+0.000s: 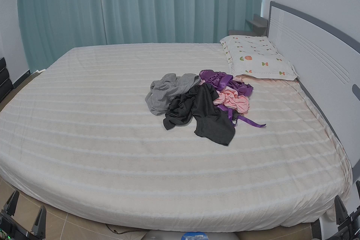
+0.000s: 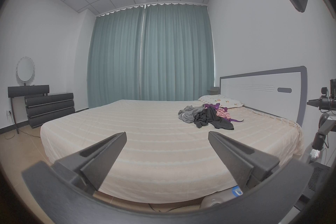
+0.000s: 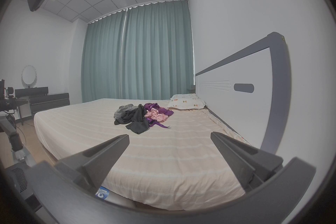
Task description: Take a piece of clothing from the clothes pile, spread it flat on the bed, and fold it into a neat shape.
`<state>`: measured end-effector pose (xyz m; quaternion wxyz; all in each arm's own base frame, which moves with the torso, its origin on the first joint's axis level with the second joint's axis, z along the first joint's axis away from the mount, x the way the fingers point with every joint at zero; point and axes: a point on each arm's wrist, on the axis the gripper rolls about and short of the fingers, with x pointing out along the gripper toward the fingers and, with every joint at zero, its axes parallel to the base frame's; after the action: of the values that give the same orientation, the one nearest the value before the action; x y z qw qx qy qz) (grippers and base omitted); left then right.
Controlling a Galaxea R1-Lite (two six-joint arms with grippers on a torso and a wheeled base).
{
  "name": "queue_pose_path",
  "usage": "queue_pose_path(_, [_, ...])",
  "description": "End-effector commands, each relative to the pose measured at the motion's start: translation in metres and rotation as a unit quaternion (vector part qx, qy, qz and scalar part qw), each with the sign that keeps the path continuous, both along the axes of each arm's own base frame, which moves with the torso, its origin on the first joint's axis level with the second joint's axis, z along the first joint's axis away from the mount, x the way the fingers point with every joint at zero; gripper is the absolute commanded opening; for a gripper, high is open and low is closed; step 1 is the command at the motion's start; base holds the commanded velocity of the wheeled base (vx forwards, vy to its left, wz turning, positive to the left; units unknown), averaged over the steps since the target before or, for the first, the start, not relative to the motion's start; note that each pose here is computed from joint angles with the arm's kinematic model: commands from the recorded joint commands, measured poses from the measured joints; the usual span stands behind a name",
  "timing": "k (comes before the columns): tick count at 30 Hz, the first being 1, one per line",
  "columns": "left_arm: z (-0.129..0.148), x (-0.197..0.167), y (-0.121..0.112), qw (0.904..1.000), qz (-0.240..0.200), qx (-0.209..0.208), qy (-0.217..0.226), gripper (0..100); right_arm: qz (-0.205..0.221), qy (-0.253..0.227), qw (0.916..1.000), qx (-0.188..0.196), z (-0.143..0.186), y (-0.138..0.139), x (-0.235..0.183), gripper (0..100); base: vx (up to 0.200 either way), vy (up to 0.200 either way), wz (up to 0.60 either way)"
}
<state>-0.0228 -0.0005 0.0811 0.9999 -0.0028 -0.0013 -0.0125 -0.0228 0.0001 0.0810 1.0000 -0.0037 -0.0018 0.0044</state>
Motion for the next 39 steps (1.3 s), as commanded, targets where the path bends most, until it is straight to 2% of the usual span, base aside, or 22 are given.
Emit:
queue_pose_path(1, [-0.005, 0.0, 0.0, 1.0, 0.0, 0.0, 0.0, 100, 0.003, -0.007, 1.0, 0.001, -0.002, 0.0, -0.001, 100, 0.0, 0.0, 0.0])
queue_pose_path(2, [-0.005, 0.0, 0.0, 1.0, 0.0, 0.0, 0.0, 100, 0.009, -0.023, 0.9997, 0.007, 0.013, 0.0, -0.002, 100, 0.0, 0.0, 0.0])
queue_pose_path(4, [-0.005, 0.0, 0.0, 1.0, 0.0, 0.0, 0.001, 100, 0.011, -0.071, 0.9968, 0.035, 0.069, 0.001, -0.008, 100, 0.0, 0.0, 0.0])
queue_pose_path(5, [-0.005, 0.0, 0.0, 1.0, 0.0, 0.0, 0.0, 100, 0.014, -0.067, 0.9967, 0.045, 0.085, 0.001, -0.007, 100, 0.0, 0.0, 0.0])
queue_pose_path(7, [-0.005, 0.0, 0.0, 1.0, 0.0, 0.0, 0.0, 100, 0.016, -0.051, 0.9978, 0.038, 0.09, 0.001, -0.004, 100, 0.0, 0.0, 0.0])
queue_pose_path(8, [-0.005, 0.0, 0.0, 1.0, 0.0, 0.0, 0.001, 100, 0.03, -0.022, 0.9989, 0.027, 0.09, 0.001, 0.002, 100, 0.0, 0.0, 0.0])
queue_pose_path(9, [-0.005, 0.0, 0.0, 1.0, 0.0, 0.0, 0.001, 100, 0.03, -0.022, 0.9989, 0.027, 0.09, 0.001, 0.002, 100, 0.0, 0.0, 0.0])
queue_pose_path(10, [-0.005, 0.0, 0.0, 1.0, 0.0, 0.0, 0.0, 100, 0.049, 0.038, 0.9977, 0.027, 0.085, 0.002, 0.017, 100, 0.0, 0.0, 0.0])
queue_pose_path(11, [-0.005, 0.0, 0.0, 1.0, 0.0, 0.0, 0.0, 100, 0.051, 0.044, 0.9973, 0.028, 0.084, 0.002, 0.019, 100, 0.0, 0.0, 0.0])
queue_pose_path(12, [-0.005, 0.0, 0.0, 1.0, 0.0, 0.0, 0.0, 100, 0.063, 0.073, 0.9949, 0.031, 0.08, 0.003, 0.029, 100, 0.0, 0.0, 0.0])
queue_pose_path(13, [-0.005, 0.0, 0.0, 1.0, 0.0, 0.0, 0.0, 100, 0.063, 0.073, 0.9949, 0.031, 0.08, 0.003, 0.029, 100, 0.0, 0.0, 0.0])
queue_pose_path(14, [-0.005, 0.0, 0.0, 1.0, 0.0, 0.0, 0.0, 100, 0.083, 0.114, 0.9894, 0.035, 0.079, 0.004, 0.042, 100, 0.0, 0.0, 0.0])
queue_pose_path(17, [-0.005, 0.0, 0.0, 1.0, 0.0, 0.0, 0.0, 100, 0.104, 0.169, 0.9793, 0.04, 0.08, 0.005, 0.066, 100, 0.0, 0.0, 0.0])
queue_pose_path(19, [-0.005, 0.0, 0.0, 1.0, 0.0, 0.0, 0.0, 100, 0.107, 0.194, 0.9741, 0.044, 0.082, 0.006, 0.082, 100, 0.0, 0.0, 0.0])
queue_pose_path(21, [-0.005, 0.0, 0.0, 1.0, 0.0, 0.0, 0.0, 100, 0.104, 0.241, 0.9637, 0.051, 0.078, 0.006, 0.11, 100, 0.0, 0.0, 0.0])
queue_pose_path(22, [-0.005, 0.0, 0.0, 1.0, 0.0, 0.0, 0.0, 100, 0.104, 0.241, 0.9637, 0.051, 0.078, 0.006, 0.11, 100, 0.0, 0.0, 0.0])
queue_pose_path(23, [-0.005, 0.0, 0.0, 1.0, 0.0, 0.0, 0.0, 100, 0.101, 0.275, 0.9545, 0.056, 0.072, 0.007, 0.139, 100, 0.0, 0.0, 0.0])
queue_pose_path(31, [-0.005, 0.0, 0.0, 1.0, 0.0, 0.0, 0.0, 100, 0.126, 0.312, 0.9385, 0.075, 0.047, 0.028, 0.228, 100, 0.0, 0.0, 0.0])
queue_pose_path(34, [-0.005, 0.0, 0.0, 1.0, 0.0, 0.0, 0.0, 100, 0.128, 0.321, 0.9348, 0.081, 0.032, 0.038, 0.263, 100, 0.0, 0.0, 0.0])
queue_pose_path(36, [-0.005, 0.0, 0.0, 1.0, 0.0, 0.0, 0.0, 100, 0.125, 0.336, 0.929, 0.091, 0.013, 0.048, 0.293, 100, 0.0, 0.0, 0.0])
queue_pose_path(37, [-0.005, 0.0, 0.0, 1.0, 0.0, 0.0, 0.0, 100, 0.125, 0.336, 0.929, 0.091, 0.013, 0.048, 0.293, 100, 0.0, 0.0, 0.0])
queue_pose_path(39, [-0.005, 0.0, 0.0, 1.0, 0.0, 0.0, 0.0, 100, 0.116, 0.339, 0.9277, 0.104, -0.008, 0.057, 0.326, 100, 0.0, 0.0, 0.0])
